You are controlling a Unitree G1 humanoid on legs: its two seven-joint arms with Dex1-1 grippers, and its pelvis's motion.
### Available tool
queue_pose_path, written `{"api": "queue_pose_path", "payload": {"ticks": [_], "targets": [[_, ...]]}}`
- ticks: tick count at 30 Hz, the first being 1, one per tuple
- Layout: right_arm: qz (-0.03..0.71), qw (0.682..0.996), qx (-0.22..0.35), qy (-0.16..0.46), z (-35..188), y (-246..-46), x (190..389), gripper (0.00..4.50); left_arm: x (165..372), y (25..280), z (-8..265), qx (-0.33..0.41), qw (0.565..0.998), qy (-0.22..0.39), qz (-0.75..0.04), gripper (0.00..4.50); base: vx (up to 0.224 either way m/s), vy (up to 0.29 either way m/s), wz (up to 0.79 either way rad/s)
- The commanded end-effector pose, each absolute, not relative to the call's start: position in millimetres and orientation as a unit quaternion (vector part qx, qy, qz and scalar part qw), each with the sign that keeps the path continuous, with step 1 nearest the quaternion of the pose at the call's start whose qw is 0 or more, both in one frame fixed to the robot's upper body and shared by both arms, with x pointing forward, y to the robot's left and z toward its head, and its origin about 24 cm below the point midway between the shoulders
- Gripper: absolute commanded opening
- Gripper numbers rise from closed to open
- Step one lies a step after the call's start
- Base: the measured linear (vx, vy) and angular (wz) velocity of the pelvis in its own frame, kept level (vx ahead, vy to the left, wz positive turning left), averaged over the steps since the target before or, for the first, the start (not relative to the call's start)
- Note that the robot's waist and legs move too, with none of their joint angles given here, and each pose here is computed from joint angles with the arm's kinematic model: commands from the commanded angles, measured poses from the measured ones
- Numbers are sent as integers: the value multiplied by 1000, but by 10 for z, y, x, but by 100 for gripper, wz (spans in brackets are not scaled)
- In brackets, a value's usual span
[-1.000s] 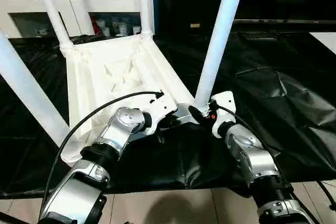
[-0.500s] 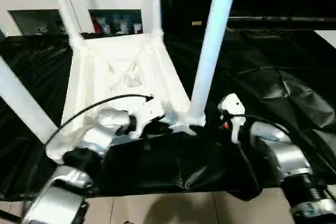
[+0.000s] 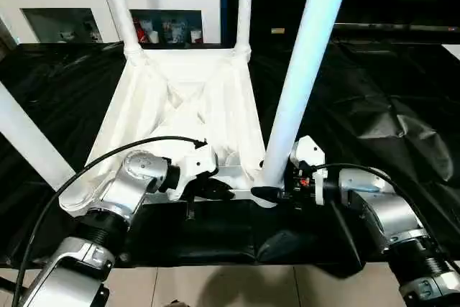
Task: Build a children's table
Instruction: Rotate leg to tighten
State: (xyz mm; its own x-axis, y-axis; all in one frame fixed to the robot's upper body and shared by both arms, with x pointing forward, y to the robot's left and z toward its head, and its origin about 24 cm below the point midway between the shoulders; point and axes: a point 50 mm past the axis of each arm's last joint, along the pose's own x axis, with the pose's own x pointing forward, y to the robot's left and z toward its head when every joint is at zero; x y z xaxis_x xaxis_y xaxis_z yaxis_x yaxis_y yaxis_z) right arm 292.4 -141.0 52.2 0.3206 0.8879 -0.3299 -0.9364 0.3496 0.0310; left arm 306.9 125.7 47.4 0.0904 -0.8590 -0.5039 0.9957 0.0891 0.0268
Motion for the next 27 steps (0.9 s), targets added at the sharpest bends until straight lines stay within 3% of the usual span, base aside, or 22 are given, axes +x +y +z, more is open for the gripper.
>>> {"api": "queue_pose_path", "payload": {"ticks": [1,11,15,17,20,21,27], "targets": [[577,797,-92,152,511,-1398,2904,285,3036,1227,470,138,726,160,-655,0,0,0,0],[574,798,-90,161,457,-1403,2910,265,3037,1260,456,140,736,163,-642,0,0,0,0],[540,823,-76,159,392,-1414,2938,264,3065,1248,416,145,751,167,-623,0,0,0,0],[471,867,-49,158,293,-1414,2985,264,3132,1193,360,150,776,175,-587,0,0,0,0],[432,887,-38,158,229,-1392,2992,264,3170,1123,342,144,789,177,-570,0,0,0,0],[358,920,-19,158,135,-1248,3012,264,3247,921,323,148,809,180,-539,0,0,0,0],[294,943,-6,158,124,-1028,3099,264,3321,720,325,153,828,182,-507,0,0,0,0]]}}
